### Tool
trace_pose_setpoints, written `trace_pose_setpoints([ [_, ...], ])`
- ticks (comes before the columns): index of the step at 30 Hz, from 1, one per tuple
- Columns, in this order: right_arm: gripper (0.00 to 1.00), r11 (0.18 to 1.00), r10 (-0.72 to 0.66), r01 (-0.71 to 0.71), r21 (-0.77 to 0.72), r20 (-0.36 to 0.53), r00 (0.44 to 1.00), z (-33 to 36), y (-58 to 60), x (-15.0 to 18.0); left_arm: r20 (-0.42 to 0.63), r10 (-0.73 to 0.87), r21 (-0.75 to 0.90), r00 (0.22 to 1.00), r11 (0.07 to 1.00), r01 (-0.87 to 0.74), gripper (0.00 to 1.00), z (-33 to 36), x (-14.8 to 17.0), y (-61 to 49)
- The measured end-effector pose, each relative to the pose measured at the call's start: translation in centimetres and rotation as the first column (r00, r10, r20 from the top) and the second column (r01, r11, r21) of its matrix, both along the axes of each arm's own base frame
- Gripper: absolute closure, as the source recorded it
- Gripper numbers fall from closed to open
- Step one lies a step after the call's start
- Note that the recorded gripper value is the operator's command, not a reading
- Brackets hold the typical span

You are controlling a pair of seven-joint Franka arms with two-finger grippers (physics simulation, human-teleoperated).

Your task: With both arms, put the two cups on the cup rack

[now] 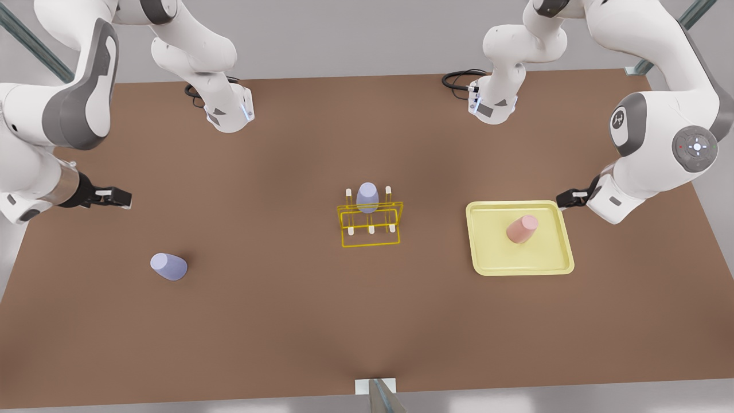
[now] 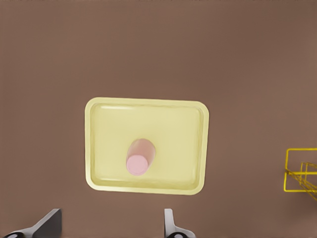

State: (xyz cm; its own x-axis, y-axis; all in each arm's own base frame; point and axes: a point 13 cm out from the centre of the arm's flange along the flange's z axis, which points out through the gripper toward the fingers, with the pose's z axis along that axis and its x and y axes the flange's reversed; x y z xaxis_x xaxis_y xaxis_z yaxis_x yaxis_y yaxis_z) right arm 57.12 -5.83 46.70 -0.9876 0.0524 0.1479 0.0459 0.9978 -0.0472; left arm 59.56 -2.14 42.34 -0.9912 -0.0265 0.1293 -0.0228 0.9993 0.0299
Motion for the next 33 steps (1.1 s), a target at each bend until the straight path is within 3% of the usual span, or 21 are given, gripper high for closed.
trace_pose_setpoints([
  [2,0.00,1.000,0.005,-0.005,0.002,0.004,1.000,-0.1,0.1,0.2,0.001,0.003,0.001,1.000,1.000,-0.003,0.00,-0.2,0.0,0.0],
  [4,0.00,1.000,0.012,-0.012,0.005,-0.044,0.999,-2.9,-0.1,0.4,-0.080,0.019,0.009,0.997,1.000,-0.018,0.00,-5.3,-1.8,0.9],
  [7,0.00,0.999,-0.036,0.039,0.015,-0.167,0.985,-14.0,-4.6,2.2,-0.181,0.058,0.019,0.982,0.998,-0.056,0.00,-16.3,-5.9,3.1],
  [9,0.00,0.997,-0.060,0.066,0.026,-0.190,0.980,-20.9,-8.1,3.2,-0.182,0.064,0.018,0.981,0.998,-0.061,0.00,-20.9,-7.5,3.3],
  [15,0.00,0.998,0.028,-0.024,0.052,-0.083,0.996,-28.3,-8.2,5.4,-0.098,0.089,-0.015,0.991,0.996,-0.091,0.00,-25.4,-6.4,2.6],
  [21,0.00,0.992,0.109,-0.111,0.057,0.036,0.993,-30.6,-6.1,5.1,-0.105,0.103,-0.021,0.989,0.994,-0.106,0.00,-29.9,-8.3,2.3],
  [33,0.00,0.984,0.160,-0.166,0.073,0.076,0.984,-35.5,-5.5,3.8,-0.084,0.105,-0.011,0.991,0.994,-0.106,0.00,-34.8,-8.2,2.4],
])
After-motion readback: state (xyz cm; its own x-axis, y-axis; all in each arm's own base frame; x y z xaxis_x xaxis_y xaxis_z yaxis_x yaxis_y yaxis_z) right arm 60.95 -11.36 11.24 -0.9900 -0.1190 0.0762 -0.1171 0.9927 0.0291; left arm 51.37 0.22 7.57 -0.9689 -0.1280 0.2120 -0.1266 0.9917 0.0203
